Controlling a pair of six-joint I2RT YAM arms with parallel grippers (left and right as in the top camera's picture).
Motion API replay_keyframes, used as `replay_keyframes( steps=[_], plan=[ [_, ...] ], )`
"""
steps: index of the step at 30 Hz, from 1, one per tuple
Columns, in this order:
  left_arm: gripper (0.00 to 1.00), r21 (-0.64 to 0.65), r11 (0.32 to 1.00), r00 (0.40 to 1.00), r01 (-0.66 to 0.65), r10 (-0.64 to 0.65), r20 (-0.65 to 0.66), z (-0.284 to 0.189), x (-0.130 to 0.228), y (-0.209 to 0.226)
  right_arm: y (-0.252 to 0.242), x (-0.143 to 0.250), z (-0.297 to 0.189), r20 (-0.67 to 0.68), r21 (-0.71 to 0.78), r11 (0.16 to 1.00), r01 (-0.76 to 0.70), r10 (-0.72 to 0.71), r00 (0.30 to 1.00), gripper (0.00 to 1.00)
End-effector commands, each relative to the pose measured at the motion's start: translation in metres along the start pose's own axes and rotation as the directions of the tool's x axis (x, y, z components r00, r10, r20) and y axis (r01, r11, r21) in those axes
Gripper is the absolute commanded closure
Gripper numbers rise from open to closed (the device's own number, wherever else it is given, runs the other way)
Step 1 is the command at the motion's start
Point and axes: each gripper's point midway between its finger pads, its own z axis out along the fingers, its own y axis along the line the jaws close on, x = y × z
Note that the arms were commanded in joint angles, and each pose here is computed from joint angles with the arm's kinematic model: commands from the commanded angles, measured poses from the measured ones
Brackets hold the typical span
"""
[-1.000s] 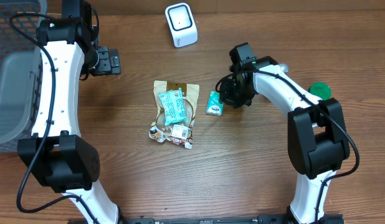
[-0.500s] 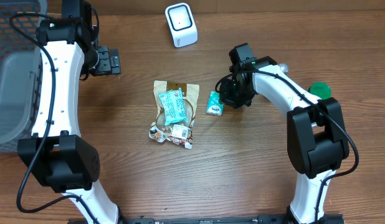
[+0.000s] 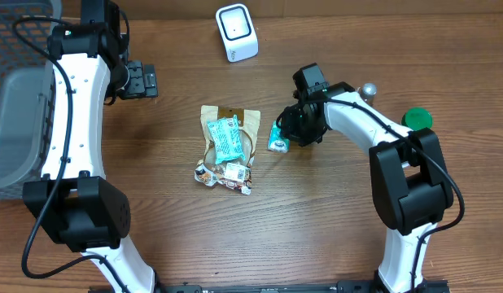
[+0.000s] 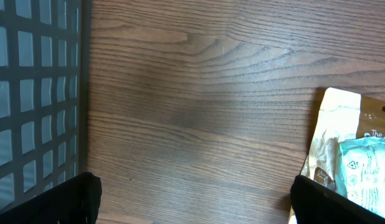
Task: Scan the item barcode
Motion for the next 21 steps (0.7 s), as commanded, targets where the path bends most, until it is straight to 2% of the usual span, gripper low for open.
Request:
replay_keyframes(
  steps=[1,5,6,9,14,18,21],
  plan=[
    [0.00,-0.001,1.000,1.000,-0.016,0.016,0.021,-0.005,-0.004,-0.002,-0.012,0.011,0.010,-0.027,0.034,0.999,-0.031,0.032,0.999,0.80],
    [0.01,-0.001,1.000,1.000,-0.015,0.015,0.021,-0.005,-0.004,-0.002,-0.013,0.007,0.008,-0.020,0.031,0.999,-0.037,0.038,0.999,0.81],
    [0.00,-0.001,1.000,1.000,-0.016,0.016,0.021,-0.005,-0.004,-0.002,-0.014,0.006,0.007,-0.019,0.031,0.999,-0.040,0.040,0.999,0.89],
    [0.00,-0.001,1.000,1.000,-0.016,0.016,0.021,-0.005,-0.004,-0.002,-0.018,0.002,0.002,-0.016,0.033,0.998,-0.056,0.057,0.998,0.96],
    [0.00,0.000,1.000,1.000,-0.015,0.015,0.021,-0.005,-0.004,-0.002,-0.023,-0.008,-0.023,-0.035,0.040,0.996,-0.082,0.083,0.996,0.96],
    [0.00,-0.001,1.000,1.000,-0.015,0.015,0.021,-0.005,-0.004,-0.002,-0.002,-0.012,-0.051,-0.061,-0.098,0.991,0.090,-0.096,0.994,0.96],
    [0.00,-0.001,1.000,1.000,-0.015,0.015,0.021,-0.005,-0.004,-0.002,0.023,-0.006,-0.077,-0.061,-0.280,0.933,0.227,-0.254,0.965,0.96]
  ],
)
